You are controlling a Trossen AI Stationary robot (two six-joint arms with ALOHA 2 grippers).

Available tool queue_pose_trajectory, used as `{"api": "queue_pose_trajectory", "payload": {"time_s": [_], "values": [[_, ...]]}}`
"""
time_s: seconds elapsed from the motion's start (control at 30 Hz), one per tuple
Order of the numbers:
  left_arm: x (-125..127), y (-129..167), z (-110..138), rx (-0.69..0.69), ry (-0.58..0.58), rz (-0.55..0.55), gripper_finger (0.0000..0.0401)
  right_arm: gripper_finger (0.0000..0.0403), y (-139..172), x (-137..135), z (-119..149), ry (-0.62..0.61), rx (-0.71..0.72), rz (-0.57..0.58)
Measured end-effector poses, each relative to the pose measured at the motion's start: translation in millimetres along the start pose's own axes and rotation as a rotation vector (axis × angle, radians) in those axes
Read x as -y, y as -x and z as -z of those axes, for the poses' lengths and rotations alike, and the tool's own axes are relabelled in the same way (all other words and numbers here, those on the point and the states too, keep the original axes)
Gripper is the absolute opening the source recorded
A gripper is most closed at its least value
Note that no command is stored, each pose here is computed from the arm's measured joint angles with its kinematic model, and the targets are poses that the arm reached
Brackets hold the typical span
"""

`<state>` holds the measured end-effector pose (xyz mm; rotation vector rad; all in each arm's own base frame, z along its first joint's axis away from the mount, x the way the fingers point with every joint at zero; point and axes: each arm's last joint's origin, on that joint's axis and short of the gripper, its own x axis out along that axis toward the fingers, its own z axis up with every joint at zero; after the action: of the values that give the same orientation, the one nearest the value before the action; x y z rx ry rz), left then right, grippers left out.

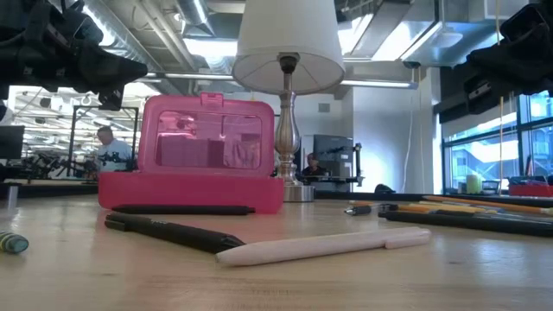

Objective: Pick & place school supplies into a supply box

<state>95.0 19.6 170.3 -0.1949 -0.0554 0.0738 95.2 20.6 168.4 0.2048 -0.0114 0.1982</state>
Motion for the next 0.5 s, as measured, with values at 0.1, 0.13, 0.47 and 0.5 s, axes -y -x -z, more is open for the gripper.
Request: {"api": "queue_pose_trajectory", "payload": {"time_s": [0.1, 0.13, 0.47, 0.5], "values": [[0.0, 0.0, 0.0, 0.000, 0.000, 0.000, 0.0011, 0.0023, 0.0, 0.0, 0.0, 0.000, 0.000, 0.000], [0.0, 0.0, 0.1, -0.001, 0.000, 0.000, 0.0012, 0.0023, 0.0, 0.0, 0.1, 0.000, 0.000, 0.000], [0.0, 0.0, 0.0, 0.000, 0.000, 0.000, 0.0011, 0.0023, 0.0, 0.0, 0.0, 0.000, 0.000, 0.000], [0.0, 0.0, 0.1, -0.001, 0.000, 0.000, 0.0012, 0.0023, 0.0, 0.0, 0.0, 0.000, 0.000, 0.000]]}}
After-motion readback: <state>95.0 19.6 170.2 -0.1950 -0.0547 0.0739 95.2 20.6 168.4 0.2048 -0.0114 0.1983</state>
